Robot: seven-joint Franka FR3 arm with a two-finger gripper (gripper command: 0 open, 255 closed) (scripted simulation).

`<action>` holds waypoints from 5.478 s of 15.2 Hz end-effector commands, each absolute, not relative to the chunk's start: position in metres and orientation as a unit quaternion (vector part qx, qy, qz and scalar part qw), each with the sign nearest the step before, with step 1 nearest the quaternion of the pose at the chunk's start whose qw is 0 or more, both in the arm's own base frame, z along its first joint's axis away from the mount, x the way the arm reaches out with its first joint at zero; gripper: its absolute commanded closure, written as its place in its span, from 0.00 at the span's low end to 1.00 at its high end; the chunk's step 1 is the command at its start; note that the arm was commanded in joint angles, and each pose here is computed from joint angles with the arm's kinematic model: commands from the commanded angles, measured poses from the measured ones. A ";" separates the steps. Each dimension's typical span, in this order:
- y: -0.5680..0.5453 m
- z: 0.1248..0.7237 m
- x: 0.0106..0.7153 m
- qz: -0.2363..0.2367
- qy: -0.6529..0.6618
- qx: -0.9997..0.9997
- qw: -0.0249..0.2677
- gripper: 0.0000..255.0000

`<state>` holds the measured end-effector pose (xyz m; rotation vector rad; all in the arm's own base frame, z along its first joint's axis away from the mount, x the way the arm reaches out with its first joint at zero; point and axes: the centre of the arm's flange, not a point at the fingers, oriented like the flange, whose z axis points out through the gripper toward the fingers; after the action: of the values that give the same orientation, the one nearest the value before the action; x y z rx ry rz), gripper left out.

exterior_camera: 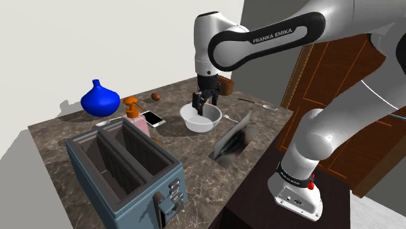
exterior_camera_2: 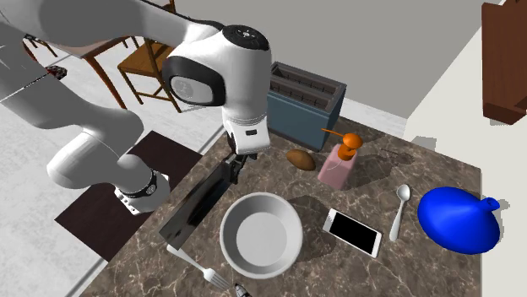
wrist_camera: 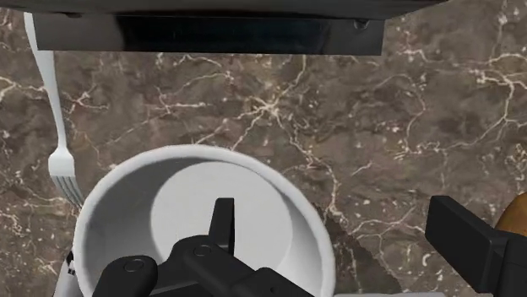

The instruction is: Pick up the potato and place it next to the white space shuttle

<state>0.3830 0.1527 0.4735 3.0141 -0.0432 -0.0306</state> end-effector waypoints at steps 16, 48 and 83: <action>0.337 0.381 0.474 0.003 -0.038 0.997 0.073 0.00; 0.356 0.350 0.487 0.005 -0.041 0.996 0.074 1.00; 0.268 0.497 0.517 0.005 -0.041 0.996 0.074 1.00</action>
<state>0.5119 0.2813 0.4969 2.9900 -0.1263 0.0146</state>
